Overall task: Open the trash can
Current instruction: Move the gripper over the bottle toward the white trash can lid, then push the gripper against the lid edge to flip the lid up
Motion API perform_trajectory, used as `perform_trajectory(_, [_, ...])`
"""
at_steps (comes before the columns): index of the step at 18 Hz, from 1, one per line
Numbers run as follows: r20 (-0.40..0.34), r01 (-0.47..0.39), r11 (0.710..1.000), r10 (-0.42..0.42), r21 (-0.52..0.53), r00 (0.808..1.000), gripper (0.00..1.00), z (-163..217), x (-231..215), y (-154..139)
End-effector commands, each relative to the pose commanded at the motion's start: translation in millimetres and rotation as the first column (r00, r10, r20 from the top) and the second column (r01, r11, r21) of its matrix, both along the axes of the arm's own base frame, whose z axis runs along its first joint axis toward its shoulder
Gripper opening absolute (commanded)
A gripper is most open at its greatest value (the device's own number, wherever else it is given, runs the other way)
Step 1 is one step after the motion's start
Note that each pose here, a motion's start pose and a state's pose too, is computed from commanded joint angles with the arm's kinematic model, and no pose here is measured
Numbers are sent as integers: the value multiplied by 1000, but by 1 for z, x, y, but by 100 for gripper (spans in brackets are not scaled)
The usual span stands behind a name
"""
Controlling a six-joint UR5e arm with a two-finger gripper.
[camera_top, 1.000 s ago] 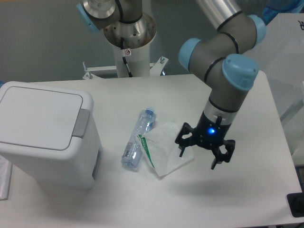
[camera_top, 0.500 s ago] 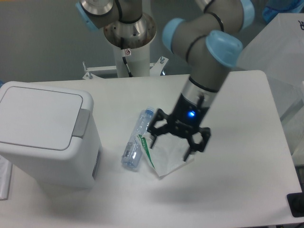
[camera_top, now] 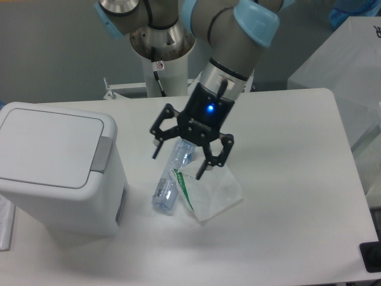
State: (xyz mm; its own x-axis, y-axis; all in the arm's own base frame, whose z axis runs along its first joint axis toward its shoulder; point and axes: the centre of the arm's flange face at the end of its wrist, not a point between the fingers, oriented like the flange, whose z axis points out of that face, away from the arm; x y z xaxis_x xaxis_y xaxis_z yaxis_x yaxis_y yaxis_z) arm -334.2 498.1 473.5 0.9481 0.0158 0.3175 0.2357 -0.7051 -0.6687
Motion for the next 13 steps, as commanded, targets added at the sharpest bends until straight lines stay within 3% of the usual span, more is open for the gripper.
perform_trajectory(3, [5,50,999,-50,14,999,100,-2,24,14])
perform_trajectory(13, [28,55,998,-55,-4,998,100,-23,38,20])
